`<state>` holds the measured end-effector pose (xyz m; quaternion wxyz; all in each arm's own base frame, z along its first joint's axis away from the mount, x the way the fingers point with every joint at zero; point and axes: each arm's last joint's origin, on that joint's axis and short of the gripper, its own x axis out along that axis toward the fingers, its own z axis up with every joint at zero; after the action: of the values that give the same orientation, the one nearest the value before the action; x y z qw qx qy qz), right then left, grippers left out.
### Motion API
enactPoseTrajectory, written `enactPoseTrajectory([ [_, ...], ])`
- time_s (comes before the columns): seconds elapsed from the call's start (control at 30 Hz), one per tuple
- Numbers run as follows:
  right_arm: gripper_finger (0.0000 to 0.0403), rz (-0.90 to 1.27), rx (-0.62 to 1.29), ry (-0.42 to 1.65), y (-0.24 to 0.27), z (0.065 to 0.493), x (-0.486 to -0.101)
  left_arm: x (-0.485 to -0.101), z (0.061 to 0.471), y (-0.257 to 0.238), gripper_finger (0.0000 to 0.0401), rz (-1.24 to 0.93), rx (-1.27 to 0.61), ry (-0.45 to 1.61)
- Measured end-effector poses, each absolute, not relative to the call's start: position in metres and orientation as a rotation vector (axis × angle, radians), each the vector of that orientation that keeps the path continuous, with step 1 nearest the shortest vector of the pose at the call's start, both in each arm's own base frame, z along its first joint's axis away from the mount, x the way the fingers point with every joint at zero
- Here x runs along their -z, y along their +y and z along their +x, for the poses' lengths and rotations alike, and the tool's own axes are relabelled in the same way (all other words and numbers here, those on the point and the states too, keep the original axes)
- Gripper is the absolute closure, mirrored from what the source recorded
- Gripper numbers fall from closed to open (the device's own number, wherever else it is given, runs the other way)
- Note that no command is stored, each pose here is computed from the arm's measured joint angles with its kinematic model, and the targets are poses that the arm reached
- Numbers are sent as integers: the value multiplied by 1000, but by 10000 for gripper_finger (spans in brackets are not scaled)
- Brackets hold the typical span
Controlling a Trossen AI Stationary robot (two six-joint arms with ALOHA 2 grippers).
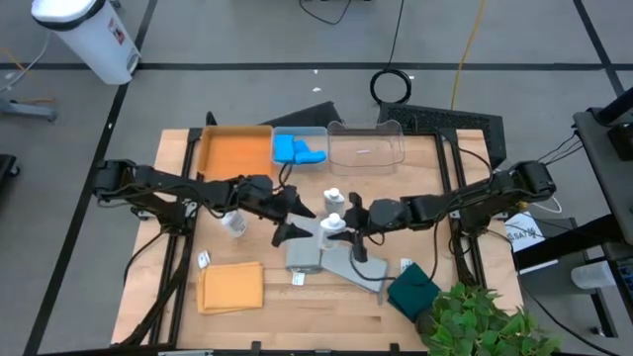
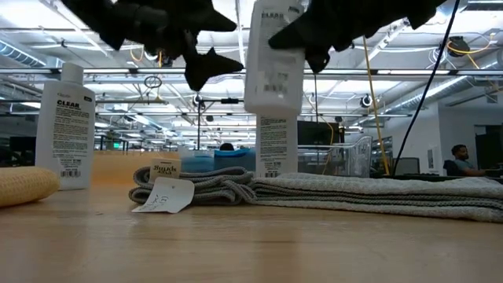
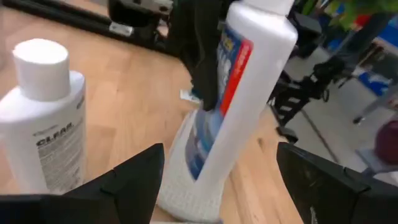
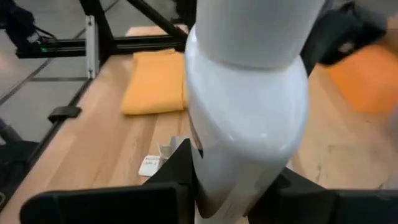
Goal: Pick & Place Kitchen Items
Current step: Put the white plastic restorer bottle into the orange bin
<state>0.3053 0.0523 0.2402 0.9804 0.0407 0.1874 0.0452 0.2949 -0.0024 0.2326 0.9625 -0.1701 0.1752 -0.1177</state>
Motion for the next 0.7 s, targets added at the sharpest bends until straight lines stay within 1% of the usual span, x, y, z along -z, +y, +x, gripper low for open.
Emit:
enactPoseTrajectory([
  [0.13,342,90,-122,463,56,316,-239,-249,298,-12,84,-292,146,419],
  [0.2,342,79,-124,506,59,325,-237,-251,298,-18,84,-253,113,456],
  [0.37,341,21,-160,581,66,347,-228,-251,298,-32,84,-160,141,487],
  [0.53,342,-19,-179,625,68,358,-220,-250,297,-37,84,-110,169,488],
  [0.7,338,-25,-158,638,66,358,-218,-261,299,-38,84,-110,167,412],
])
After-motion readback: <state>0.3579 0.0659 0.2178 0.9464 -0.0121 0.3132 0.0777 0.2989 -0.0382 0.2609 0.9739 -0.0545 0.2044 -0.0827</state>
